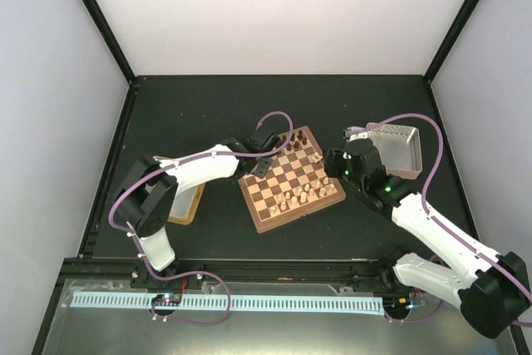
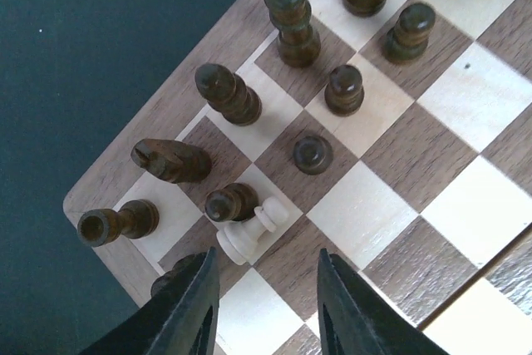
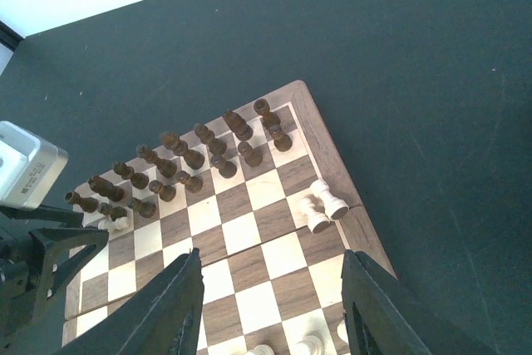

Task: Set up the chess pieces on the board
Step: Pick up the chess piece from the chessboard.

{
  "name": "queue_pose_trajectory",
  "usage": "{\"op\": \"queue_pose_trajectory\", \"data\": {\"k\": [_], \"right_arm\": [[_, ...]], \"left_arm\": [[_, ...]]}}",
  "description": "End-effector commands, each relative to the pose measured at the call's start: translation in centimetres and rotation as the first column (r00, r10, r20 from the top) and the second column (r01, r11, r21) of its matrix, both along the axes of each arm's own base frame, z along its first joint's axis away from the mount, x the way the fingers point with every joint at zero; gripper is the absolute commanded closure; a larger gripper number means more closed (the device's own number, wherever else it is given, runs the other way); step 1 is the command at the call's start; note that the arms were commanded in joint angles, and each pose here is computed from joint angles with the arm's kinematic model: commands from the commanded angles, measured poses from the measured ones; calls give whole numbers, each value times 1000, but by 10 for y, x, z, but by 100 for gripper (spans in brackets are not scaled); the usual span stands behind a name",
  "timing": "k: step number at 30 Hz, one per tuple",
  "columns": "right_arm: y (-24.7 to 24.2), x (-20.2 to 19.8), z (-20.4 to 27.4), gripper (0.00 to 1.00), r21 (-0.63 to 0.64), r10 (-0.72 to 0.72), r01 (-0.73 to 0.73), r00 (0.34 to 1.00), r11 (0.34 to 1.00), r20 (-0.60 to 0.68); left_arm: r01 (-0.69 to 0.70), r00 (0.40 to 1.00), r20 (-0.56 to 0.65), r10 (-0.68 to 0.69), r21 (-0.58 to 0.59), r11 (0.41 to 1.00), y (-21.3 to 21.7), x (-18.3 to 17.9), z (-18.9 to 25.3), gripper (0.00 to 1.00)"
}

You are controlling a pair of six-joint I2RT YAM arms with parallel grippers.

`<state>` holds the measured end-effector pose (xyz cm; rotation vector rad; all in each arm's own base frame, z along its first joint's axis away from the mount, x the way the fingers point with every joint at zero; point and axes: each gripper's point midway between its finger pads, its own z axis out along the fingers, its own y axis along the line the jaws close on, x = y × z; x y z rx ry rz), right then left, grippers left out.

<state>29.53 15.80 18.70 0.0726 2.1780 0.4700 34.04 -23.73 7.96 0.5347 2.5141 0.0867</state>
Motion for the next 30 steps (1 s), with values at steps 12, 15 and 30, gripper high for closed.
{"op": "queue_pose_trajectory", "data": {"k": [12, 15, 30], "right_arm": [[-9, 1, 4, 53, -6, -38, 38, 999, 999, 19], [-10, 1, 3, 53, -6, -42, 42, 999, 999, 17], [-12, 0, 1, 53, -9, -51, 52, 999, 999, 13]], "left_arm": [[-26, 1000, -8, 27, 68, 997, 8, 16, -7, 69], [-21, 1000, -19, 23, 76, 997, 7, 16, -11, 69], [4, 999, -33, -1, 92, 996, 4, 18, -20, 68]]}}
